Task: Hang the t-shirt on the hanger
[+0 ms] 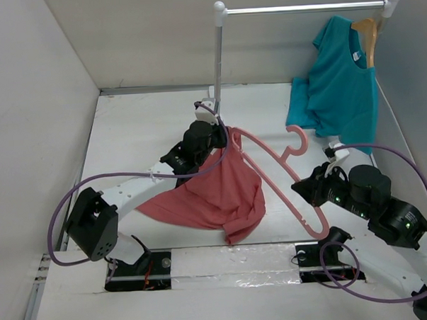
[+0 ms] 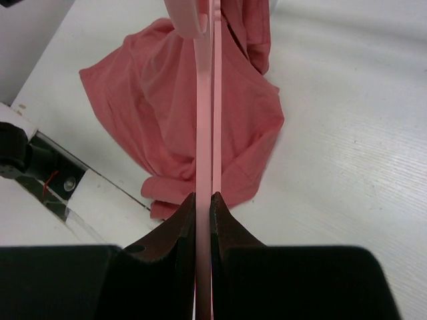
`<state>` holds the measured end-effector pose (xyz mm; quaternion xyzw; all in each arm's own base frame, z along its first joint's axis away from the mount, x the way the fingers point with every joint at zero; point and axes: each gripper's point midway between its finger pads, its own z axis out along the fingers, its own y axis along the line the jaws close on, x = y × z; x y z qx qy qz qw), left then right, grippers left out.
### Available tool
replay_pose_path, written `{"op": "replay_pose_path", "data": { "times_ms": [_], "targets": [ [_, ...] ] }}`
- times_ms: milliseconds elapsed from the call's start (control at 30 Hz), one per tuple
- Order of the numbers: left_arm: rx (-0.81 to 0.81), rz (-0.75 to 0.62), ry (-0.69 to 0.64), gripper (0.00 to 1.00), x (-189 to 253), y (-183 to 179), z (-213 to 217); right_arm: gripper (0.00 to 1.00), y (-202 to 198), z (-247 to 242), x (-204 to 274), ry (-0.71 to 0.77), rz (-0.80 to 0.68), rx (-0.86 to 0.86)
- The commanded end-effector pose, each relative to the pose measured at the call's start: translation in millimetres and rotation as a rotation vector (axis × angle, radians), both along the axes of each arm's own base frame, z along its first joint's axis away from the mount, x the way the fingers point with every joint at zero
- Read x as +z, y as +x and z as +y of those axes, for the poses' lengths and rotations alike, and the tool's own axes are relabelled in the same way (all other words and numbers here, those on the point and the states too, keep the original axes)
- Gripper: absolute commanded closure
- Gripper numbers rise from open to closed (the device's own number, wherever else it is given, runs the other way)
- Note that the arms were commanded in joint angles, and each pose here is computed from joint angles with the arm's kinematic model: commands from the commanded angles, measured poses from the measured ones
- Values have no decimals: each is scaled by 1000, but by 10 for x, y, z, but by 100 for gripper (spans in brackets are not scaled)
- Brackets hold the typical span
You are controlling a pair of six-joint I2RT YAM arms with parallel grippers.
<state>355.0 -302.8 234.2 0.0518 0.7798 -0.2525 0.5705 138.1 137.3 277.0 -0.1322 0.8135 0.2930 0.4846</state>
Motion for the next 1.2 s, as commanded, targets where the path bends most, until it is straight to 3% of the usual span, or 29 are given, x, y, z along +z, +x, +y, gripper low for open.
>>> {"op": "replay_pose_path", "data": {
  "times_ms": [0,267,433,733,933,1167],
  "targets": [
    [29,-100,-57,100,535,33,71,100,-64,145,143,56,-36,85],
    [-19,-123,-65,100,639,29,-27,100,-8,201,48,60,-15,79],
    [-44,-144,-82,100,773,-178,12,100,212,290,-75,33,-6,39],
    [-126,-177,-190,100,1099,-593,152,100,540,421,438,119,-154,-16],
    [-240,-228,-234,100,1496,-919,-30,100,787,778,715,152,-229,-17],
    [-325,-317,-227,100,1967,-1353,-293,100,767,1276,1159,272,-376,28]
  ]
}}
